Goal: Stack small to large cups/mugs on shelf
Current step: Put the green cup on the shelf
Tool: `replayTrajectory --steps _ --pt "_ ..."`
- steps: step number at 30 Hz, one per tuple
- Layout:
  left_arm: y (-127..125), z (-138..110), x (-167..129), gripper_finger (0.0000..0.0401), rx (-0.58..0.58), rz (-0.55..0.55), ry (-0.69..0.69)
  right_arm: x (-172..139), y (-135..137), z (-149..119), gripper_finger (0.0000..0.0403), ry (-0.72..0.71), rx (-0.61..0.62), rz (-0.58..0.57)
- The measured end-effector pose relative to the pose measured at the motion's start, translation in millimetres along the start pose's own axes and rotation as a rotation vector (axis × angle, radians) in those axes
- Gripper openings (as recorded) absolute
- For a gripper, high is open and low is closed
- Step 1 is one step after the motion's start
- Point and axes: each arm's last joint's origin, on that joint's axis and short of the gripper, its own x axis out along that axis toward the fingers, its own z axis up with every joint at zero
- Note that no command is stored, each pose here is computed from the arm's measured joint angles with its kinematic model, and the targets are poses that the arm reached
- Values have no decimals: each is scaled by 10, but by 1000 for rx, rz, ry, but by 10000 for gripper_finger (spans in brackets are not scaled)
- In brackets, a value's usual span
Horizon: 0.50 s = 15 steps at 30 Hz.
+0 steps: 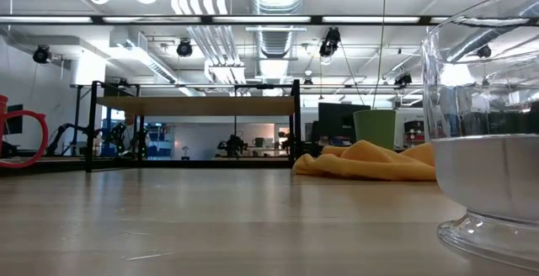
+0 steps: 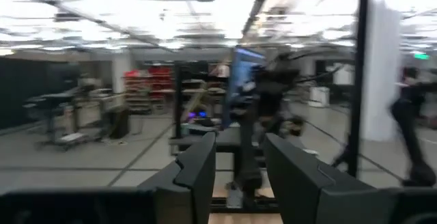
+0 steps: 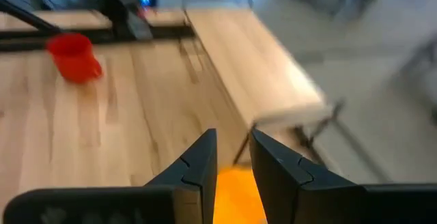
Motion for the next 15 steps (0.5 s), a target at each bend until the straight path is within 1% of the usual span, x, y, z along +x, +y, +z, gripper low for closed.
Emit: replayTrajectory --steps 2,4,6,8,11,15 --pt "-10 33 -1 112 -8 -8 -5 110 -33 -81 82 105 103 -71" --pt "-23 89 -5 112 -10 -10 -16 151 -116 -151 82 214 194 -161" --pt "-21 147 6 112 -11 -8 -13 150 -222 -201 82 308 235 -250" --pt "-27 218 14 112 -18 -5 2 165 -314 -207 82 346 258 -316" --pt "-27 316 32 112 9 2 42 246 -414 -174 82 353 248 -344" --pt "-11 423 68 112 47 7 120 397 -542 -174 82 442 134 -309"
